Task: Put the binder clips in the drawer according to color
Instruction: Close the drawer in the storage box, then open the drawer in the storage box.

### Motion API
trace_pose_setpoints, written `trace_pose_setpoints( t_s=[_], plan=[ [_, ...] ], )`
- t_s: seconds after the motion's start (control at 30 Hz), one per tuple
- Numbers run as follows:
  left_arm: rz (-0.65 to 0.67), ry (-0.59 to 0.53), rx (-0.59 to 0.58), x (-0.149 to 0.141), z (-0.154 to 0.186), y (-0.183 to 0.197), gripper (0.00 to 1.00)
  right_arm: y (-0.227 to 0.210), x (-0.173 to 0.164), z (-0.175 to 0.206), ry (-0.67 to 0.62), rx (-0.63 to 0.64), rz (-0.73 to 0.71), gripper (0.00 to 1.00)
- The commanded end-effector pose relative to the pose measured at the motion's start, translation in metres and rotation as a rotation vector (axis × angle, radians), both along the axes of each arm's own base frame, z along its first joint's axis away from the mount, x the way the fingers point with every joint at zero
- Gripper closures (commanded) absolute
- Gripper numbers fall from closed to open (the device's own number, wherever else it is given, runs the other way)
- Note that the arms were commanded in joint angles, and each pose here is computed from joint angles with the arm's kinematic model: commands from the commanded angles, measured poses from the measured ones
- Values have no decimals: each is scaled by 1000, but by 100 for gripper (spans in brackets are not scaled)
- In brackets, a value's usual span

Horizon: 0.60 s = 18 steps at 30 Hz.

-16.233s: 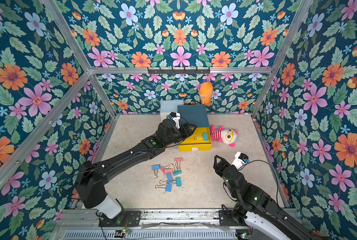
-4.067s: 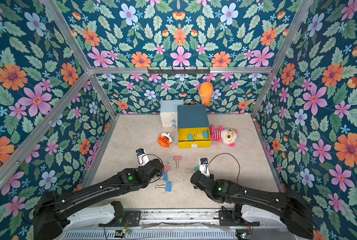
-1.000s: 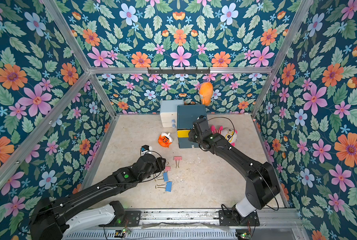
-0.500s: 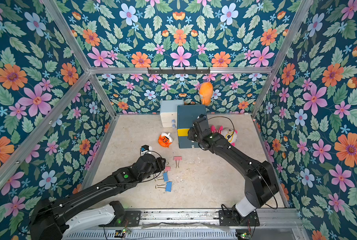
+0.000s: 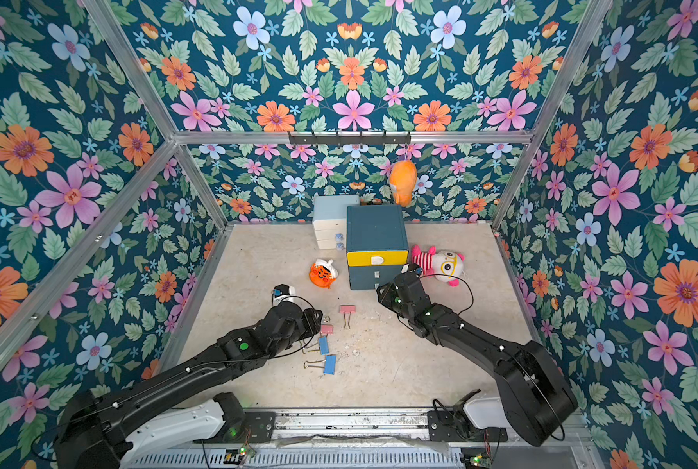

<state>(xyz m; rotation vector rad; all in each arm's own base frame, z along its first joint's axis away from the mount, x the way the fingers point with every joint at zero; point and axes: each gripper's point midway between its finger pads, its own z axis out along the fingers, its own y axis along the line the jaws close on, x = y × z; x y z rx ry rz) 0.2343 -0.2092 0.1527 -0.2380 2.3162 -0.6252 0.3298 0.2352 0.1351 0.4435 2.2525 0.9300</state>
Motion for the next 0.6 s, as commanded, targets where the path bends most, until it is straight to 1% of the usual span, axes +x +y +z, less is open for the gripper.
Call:
trace_pose_setpoints(
  t_s=[0.0,0.17,0.27,0.43,0.5,0.57],
  plan=[
    [0,-16,8,2,3,1,35,14,25,35,-111,215,-72,61],
    [-3,-17,-4,1,4,0,35,11,44,21,-110,311,-150,61],
    [-3,-20,-6,1,5,0,35,9,54,23,-128,369,-180,61],
    [-4,-14,-12,1,3,-1,35,10,65,22,-125,411,-195,62],
    [-5,-12,-15,0,2,-1,35,9,68,19,-114,427,-203,63],
    [-5,-9,-13,0,1,-1,36,9,70,19,-106,449,-205,68]
  ],
)
